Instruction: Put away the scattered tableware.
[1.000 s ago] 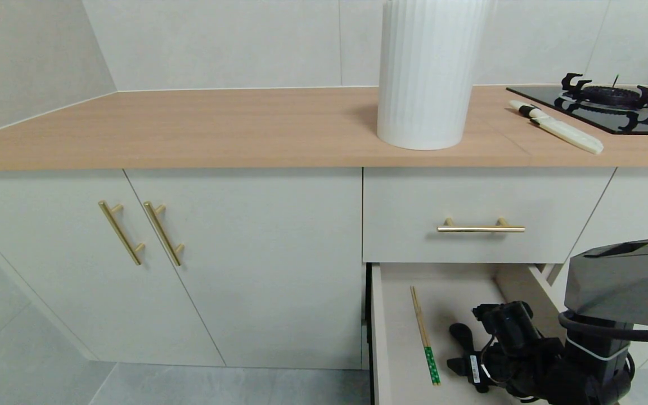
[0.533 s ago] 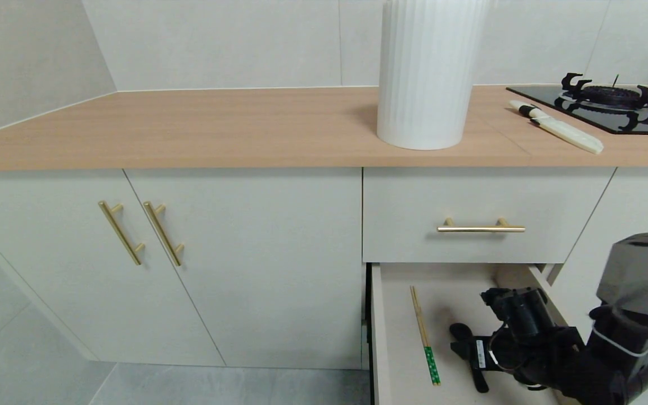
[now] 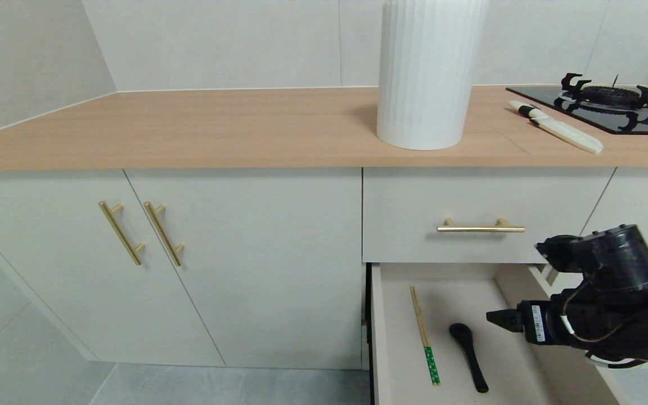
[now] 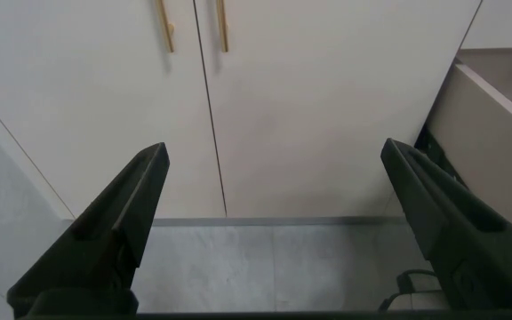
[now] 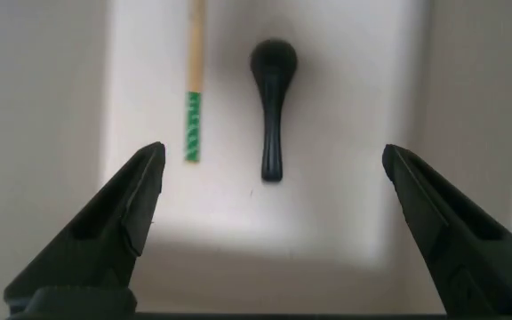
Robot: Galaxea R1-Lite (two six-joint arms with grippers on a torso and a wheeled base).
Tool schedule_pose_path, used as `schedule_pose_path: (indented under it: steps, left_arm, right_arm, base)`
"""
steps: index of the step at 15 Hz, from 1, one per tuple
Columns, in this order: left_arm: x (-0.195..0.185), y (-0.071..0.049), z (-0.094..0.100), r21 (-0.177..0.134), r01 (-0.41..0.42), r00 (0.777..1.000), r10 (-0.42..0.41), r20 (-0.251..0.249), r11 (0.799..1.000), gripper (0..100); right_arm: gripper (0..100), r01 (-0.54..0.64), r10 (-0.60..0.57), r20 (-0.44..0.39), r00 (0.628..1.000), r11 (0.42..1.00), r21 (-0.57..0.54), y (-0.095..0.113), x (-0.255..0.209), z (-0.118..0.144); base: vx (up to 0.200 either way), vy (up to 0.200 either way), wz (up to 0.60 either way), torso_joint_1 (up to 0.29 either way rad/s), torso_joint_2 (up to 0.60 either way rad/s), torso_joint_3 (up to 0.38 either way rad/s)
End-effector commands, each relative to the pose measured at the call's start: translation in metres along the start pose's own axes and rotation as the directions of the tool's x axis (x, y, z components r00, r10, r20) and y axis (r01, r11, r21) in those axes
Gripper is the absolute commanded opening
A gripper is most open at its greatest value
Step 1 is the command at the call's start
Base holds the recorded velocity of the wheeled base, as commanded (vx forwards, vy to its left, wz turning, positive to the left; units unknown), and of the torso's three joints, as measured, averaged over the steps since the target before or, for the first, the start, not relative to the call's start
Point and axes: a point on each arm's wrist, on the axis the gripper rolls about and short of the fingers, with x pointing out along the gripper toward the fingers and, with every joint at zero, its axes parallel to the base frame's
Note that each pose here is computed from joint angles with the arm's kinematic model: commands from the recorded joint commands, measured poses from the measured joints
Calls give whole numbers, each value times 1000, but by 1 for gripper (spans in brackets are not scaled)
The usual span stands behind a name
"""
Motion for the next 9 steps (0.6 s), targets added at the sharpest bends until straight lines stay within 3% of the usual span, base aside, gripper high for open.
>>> schedule_pose_path:
  steps: [1,2,9]
  left_arm:
    - [0,0,0,0,-2,1000,2,0,1000,100]
    - [0,0,0,0,0,1000,0,0,1000,100]
    - [0,0,0,0,0,1000,0,0,1000,100]
  right_arm:
    - [100,-84,86,145,986,996,-14,9,-48,14]
    - [100,-97,100,143,985,995,-28,12,-53,12]
    - [100,-97,101,94,990,994,-41,11,-56,6]
  base:
    - [0,0,0,0,0,0]
    - [0,0,0,0,0,0]
    - [-200,0,0,0,2,3]
